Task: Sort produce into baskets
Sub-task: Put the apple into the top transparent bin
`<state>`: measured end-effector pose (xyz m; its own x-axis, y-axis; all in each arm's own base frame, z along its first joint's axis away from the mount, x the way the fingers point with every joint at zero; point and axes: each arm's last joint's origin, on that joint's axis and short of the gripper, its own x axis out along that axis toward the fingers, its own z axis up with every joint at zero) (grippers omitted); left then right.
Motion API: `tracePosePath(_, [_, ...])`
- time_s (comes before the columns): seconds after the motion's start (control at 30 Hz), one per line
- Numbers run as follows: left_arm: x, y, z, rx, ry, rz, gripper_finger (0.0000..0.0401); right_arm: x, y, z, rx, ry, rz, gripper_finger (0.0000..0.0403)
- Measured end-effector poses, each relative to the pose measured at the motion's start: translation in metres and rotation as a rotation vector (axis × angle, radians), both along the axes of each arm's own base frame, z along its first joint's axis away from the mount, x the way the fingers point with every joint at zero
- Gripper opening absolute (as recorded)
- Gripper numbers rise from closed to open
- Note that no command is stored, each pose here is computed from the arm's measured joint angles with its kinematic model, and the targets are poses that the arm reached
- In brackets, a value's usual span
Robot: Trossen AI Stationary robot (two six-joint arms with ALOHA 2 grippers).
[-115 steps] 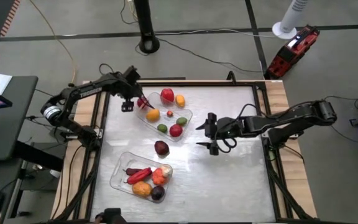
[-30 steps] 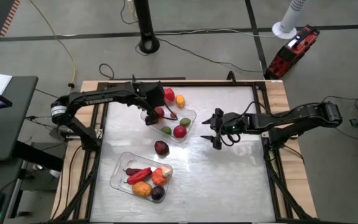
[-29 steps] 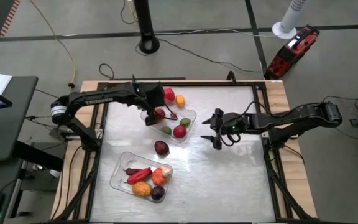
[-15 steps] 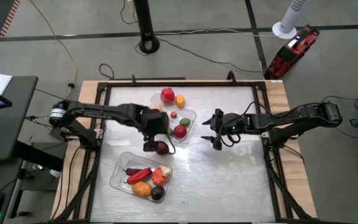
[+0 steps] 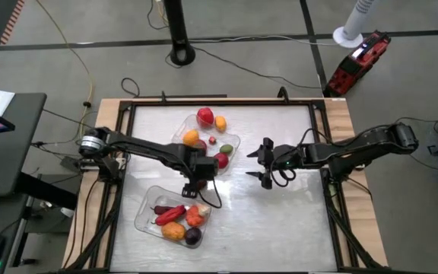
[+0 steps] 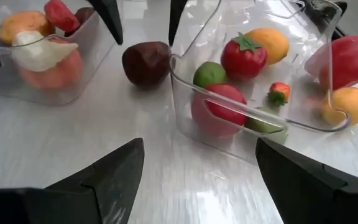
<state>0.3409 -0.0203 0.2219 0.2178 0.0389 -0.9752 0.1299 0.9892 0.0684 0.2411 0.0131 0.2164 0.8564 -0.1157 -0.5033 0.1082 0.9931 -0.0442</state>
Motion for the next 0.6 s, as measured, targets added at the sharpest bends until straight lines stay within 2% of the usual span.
tracePosePath(0.3, [0.006,-0.001,-0.031,0.006,0.101,-0.024,0.0301,-0.001,0.011,0.000,0.003,-0.002,0.010,0.0335])
tracePosePath(0.47, [0.009,-0.003,-0.037,0.000,0.112,-0.023,0.0298,-0.002,0.016,0.000,-0.012,-0.003,-0.004,0.0335])
tracePosePath(0.6, [0.009,-0.006,-0.038,0.018,0.112,-0.024,0.0277,-0.002,0.019,0.000,-0.015,-0.003,-0.002,0.0335])
